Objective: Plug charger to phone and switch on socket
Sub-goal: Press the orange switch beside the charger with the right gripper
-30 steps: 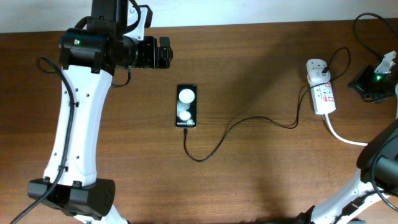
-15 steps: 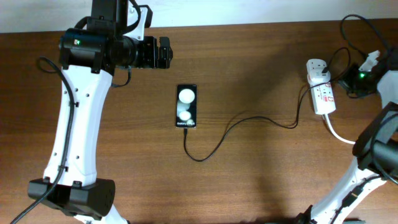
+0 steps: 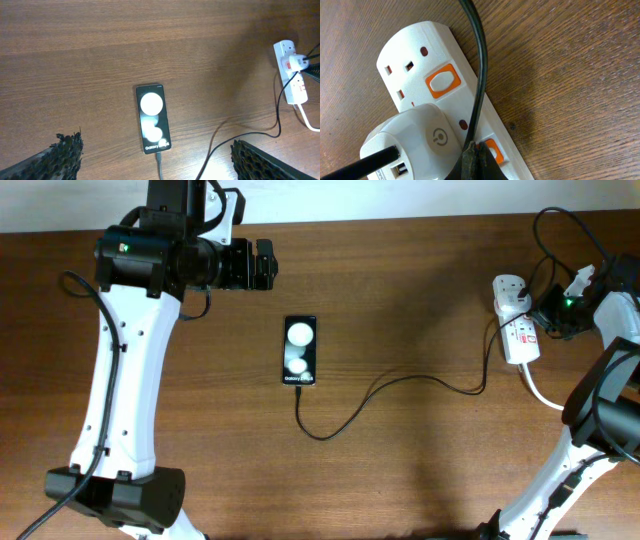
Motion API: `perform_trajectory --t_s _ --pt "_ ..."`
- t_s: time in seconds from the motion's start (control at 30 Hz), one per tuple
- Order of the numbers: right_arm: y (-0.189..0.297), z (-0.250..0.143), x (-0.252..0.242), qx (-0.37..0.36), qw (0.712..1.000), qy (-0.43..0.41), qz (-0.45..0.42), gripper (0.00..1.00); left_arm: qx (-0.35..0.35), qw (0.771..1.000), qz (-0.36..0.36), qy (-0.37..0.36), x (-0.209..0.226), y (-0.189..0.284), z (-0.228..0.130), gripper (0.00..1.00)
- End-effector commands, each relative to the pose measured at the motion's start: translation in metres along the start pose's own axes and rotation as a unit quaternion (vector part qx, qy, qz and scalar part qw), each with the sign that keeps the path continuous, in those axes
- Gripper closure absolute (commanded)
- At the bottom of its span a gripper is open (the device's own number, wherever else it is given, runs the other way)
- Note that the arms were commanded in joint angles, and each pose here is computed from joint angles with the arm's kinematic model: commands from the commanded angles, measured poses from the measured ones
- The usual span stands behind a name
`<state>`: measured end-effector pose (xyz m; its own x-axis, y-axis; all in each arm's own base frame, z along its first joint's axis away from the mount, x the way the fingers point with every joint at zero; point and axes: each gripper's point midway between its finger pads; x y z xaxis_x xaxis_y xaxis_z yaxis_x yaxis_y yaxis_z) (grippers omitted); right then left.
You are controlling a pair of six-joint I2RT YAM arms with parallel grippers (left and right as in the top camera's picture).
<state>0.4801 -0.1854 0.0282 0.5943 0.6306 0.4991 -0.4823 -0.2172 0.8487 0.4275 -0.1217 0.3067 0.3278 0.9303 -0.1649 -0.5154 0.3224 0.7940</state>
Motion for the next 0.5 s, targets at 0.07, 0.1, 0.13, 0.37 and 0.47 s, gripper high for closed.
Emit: perform_trajectory --t_s 0.07,0.1,0.13,0.37,0.47 --pt "-0.018 -0.022 0.004 0.040 0.999 -0.005 -0.002 0.96 -0.018 1.000 0.006 -0.010 0.001 0.015 0.005 0.01" --pt "-0.018 -0.022 0.004 0.041 0.999 -0.004 -0.002 0.96 -0.018 1.000 0.006 -0.010 0.001 0.015 0.005 0.01" --pt "-0.019 -0.024 0.005 0.043 0.999 -0.004 -0.002 0.96 -0.018 1.000 0.006 -0.010 0.001 0.015 0.005 0.01" --pt "-0.031 -0.041 0.002 0.058 0.998 0.000 -0.013 0.96 -0.018 1.000 0.006 -0.010 0.001 0.015 0.005 0.01" --pt "-0.035 -0.050 0.009 0.068 0.998 0.008 -0.014 0.96 -0.018 1.000 0.006 -0.010 0.001 0.015 0.005 0.01"
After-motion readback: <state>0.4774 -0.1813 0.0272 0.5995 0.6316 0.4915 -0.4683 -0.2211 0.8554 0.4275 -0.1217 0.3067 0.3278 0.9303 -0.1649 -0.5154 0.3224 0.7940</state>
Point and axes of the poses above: each gripper's point midway between its finger pads, its own y axis back along the fingers, its own x axis along the line the jaws close on, z = x × y, and after that the axes turned 8 degrees about -y, right-handed
